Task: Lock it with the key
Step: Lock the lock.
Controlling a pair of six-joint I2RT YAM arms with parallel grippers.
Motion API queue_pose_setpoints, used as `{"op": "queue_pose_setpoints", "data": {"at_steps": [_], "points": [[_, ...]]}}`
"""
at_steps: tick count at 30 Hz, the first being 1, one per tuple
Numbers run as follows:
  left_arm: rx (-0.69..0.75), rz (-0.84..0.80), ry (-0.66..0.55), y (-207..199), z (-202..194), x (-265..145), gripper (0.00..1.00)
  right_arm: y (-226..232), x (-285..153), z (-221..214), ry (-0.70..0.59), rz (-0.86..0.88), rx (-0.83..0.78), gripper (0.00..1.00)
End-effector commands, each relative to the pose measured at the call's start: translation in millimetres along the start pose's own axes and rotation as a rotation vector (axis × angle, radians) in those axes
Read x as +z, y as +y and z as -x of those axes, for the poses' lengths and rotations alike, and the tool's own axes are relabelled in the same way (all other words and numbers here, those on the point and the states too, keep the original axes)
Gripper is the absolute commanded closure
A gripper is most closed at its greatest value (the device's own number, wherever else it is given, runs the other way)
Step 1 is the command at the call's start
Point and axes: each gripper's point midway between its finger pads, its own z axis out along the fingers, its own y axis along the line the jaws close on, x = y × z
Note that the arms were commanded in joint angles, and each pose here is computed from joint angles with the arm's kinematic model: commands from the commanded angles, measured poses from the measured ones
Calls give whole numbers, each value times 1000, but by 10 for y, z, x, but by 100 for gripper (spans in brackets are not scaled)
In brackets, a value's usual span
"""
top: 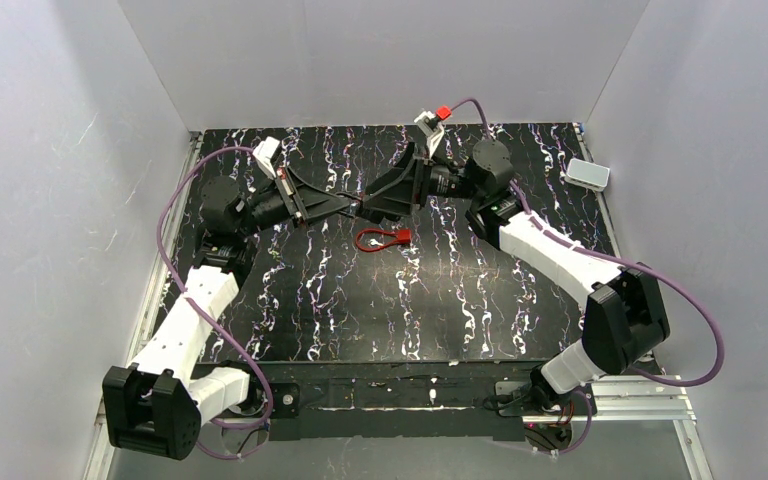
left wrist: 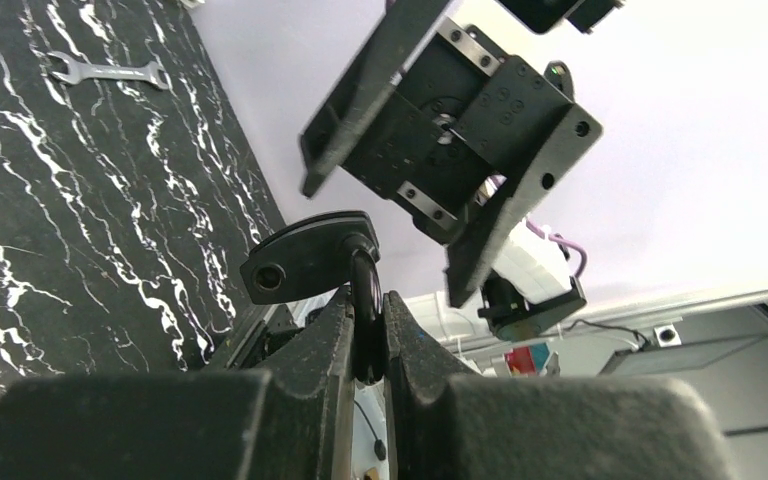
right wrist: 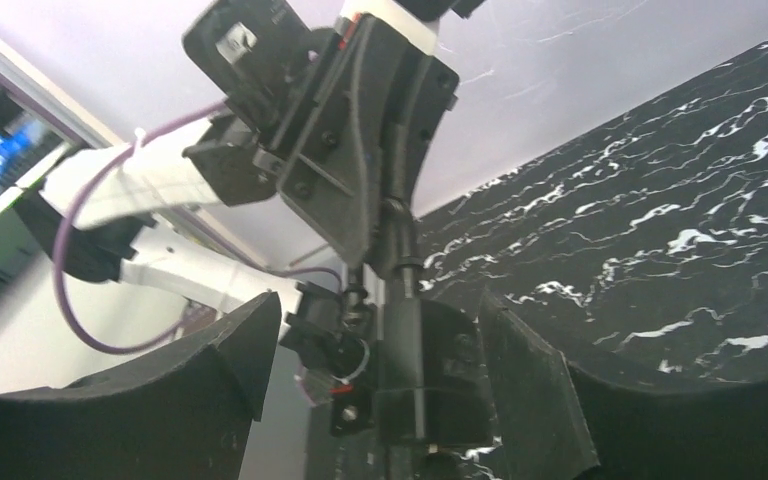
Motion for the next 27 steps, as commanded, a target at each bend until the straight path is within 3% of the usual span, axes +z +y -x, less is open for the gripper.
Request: {"op": "queue_pose_setpoints", "data": {"at_steps": [1,8,19,23,27], "points": [[120,-139,11,-515,-7,-80,100,-7,45,16,23,33,-150,19],[125,-157,-31,-613,82,-70,100,261,54,148,-15,128,-158,18],[109,-238,-91,-883,335,0,100,483,98,-67,-11,220,-77,18],[101,-237,-97,-848,323,-7,100,526,105,-9,-30,231,-66,24],[103,-237,-109,-817,308,-34,100,546,112,82,-69,230,-48,38]]}}
